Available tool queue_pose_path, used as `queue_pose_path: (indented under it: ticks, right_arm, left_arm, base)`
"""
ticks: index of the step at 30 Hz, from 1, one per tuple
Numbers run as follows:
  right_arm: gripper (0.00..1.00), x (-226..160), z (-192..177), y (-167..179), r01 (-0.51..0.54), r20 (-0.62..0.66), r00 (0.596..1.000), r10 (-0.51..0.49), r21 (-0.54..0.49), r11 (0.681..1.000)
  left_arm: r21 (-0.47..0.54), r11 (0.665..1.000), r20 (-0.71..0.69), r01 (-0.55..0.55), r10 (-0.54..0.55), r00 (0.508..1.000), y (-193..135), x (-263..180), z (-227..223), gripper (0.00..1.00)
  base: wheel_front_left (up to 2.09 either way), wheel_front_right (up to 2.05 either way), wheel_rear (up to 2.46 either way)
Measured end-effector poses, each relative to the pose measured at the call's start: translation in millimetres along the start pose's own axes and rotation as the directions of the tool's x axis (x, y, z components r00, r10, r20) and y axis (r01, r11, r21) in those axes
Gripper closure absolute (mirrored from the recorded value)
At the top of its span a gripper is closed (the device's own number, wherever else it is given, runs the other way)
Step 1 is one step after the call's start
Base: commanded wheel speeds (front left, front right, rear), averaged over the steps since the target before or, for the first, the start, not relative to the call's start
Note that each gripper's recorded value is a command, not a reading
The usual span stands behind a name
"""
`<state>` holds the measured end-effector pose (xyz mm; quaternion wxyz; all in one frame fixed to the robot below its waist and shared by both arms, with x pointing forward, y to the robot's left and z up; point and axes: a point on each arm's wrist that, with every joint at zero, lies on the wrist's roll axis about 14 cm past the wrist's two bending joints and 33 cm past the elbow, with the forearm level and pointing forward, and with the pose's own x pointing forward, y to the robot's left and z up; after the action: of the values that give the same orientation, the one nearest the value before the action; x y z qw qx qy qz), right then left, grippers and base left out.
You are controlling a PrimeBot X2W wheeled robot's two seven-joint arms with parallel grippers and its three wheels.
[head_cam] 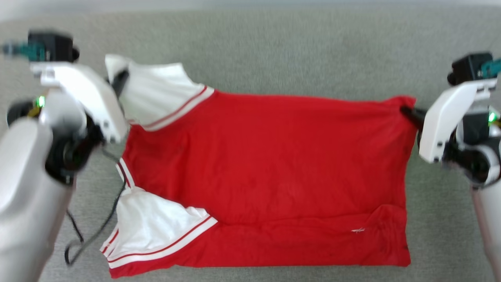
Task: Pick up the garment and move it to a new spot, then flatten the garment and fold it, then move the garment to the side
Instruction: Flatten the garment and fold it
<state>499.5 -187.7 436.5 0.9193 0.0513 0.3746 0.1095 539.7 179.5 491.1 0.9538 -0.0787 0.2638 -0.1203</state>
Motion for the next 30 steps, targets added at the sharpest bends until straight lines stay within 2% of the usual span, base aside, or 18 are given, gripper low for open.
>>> queue_pose_path:
  ticks: [6, 16, 17, 18, 19, 20, 21, 25, 30]
  right_arm:
    - [1.0, -31.6, -23.0, 14.0, -0.017, 0.032, 0.999, 0.017, 0.014, 1.0]
    - [1.0, -66.6, -92.3, 30.0, -0.031, -0.011, 0.999, 0.032, 0.103, 0.994]
    - [1.0, -67.0, -100.8, 29.9, -0.028, -0.025, 0.999, 0.031, 0.117, 0.993]
    - [1.0, -67.2, -109.6, 28.9, -0.022, -0.043, 0.999, 0.028, 0.128, 0.992]
    - [0.72, -67.7, -116.7, 27.2, -0.014, -0.053, 0.998, 0.021, 0.132, 0.991]
    - [0.14, -68.2, -123.4, 26.3, -0.009, -0.064, 0.998, 0.019, 0.145, 0.989]
    - [0.0, -69.1, -139.8, 27.3, -0.004, -0.092, 0.996, 0.02, 0.169, 0.986]
    - [0.0, -71.9, -158.8, 26.3, 0.009, -0.099, 0.995, 0.013, 0.216, 0.976]
    - [0.0, -78.2, -150.3, 30.5, -0.007, 0.0, 1.0, 0.007, 0.222, 0.975]
  left_arm:
    - [-0.097, 0.994, 0.032, -0.042, 0.045, 0.998, 10.5, -51.2, -33.0, 1.0]
    - [-0.265, 0.957, -0.074, -0.117, 0.1, 0.992, 8.2, -120.3, -130.0, 1.0]
    - [-0.284, 0.951, -0.082, -0.12, 0.101, 0.991, 5.2, -122.1, -138.1, 0.91]
    - [-0.304, 0.945, -0.096, -0.124, 0.099, 0.99, 1.8, -123.0, -146.5, 0.76]
    - [-0.318, 0.94, -0.118, -0.126, 0.092, 0.989, -2.4, -123.8, -155.8, 0.56]
    - [-0.332, 0.935, -0.134, -0.127, 0.086, 0.987, -6.5, -124.7, -164.0, 0.03]
    - [-0.347, 0.927, -0.147, -0.145, 0.099, 0.984, -8.5, -125.9, -174.7, 0.0]
    - [-0.351, 0.922, -0.149, -0.166, 0.12, 0.982, -9.5, -124.2, -186.2, 0.0]
    - [-0.326, 0.933, -0.054, -0.156, 0.146, 0.988, -11.3, -120.9, -172.6, 0.0]
  base:
    - [0.0, 0.0, 0.0]
    - [0.0, 0.0, 0.0]
    - [0.0, 0.0, 0.0]
    - [0.0, 0.0, 0.0]
    - [0.0, 0.0, 0.0]
    - [0.0, 0.0, 0.0]
    - [0.0, 0.0, 0.0]
    - [0.0, 0.0, 0.0]
    - [0.0, 0.0, 0.0]
